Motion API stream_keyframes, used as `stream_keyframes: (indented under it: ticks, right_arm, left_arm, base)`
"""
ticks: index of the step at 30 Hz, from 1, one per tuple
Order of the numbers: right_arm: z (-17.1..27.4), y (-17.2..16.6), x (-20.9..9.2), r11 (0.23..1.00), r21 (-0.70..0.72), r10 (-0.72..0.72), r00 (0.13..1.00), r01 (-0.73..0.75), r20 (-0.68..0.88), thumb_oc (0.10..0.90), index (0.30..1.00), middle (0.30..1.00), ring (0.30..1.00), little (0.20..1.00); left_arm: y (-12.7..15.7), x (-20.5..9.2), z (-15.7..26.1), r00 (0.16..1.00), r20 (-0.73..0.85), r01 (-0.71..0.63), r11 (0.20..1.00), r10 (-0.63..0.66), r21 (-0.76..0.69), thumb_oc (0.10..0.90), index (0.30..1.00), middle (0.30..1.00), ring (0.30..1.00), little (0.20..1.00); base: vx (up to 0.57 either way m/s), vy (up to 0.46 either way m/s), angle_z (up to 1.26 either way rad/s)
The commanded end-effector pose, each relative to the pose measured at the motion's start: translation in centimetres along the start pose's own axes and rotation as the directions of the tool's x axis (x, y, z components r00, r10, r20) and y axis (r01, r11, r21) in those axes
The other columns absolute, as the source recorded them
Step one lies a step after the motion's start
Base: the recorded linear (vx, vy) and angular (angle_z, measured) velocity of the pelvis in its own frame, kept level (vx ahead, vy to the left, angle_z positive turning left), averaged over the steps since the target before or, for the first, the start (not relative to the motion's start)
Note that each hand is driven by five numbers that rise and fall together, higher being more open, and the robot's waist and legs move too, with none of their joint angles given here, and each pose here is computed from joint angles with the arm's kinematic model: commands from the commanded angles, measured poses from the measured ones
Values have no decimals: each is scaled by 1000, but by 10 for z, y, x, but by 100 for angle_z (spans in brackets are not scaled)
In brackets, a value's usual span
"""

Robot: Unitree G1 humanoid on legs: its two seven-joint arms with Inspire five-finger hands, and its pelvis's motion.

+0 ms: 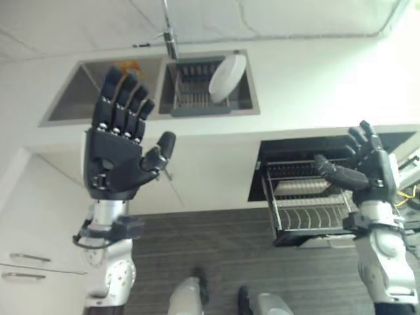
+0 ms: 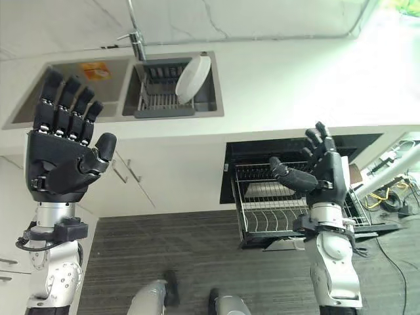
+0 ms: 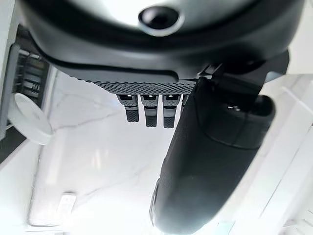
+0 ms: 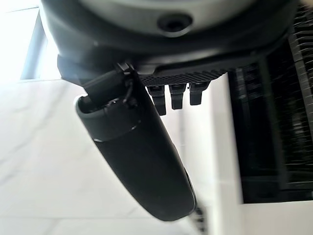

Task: Place the dishes in the dishwasher.

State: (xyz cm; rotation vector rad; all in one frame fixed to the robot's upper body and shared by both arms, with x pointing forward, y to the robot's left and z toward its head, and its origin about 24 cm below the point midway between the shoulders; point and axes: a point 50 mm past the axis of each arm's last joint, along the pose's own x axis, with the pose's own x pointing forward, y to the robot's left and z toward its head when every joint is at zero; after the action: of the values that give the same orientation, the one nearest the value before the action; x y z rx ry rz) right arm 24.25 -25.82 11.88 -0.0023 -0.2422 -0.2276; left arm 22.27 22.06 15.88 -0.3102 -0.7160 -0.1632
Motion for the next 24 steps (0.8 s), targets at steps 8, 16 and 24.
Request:
stream_keyframes:
  ticks: [8,16,24]
  right_arm:
    - [71,-11,2,998,-49,56,938,-42,342,800,900,900,900,900]
    - [77,-4,5,999,23,-31,899,23,437,800,900,900,900,900]
    - [70,4,7,994,97,14,913,-58,407,800,900,900,900,900]
  left_arm:
    - [-11,18,50,955,246,139,982,-168,130,800,900,900,900,900]
    - [-26,34,45,942,186,252,953,-281,167,800,900,900,900,900]
    - [-27,35,44,945,161,248,943,-286,222,800,900,900,900,900]
  base:
    - [187,223,-47]
    - [131,162,35]
    - [108,87,-7]
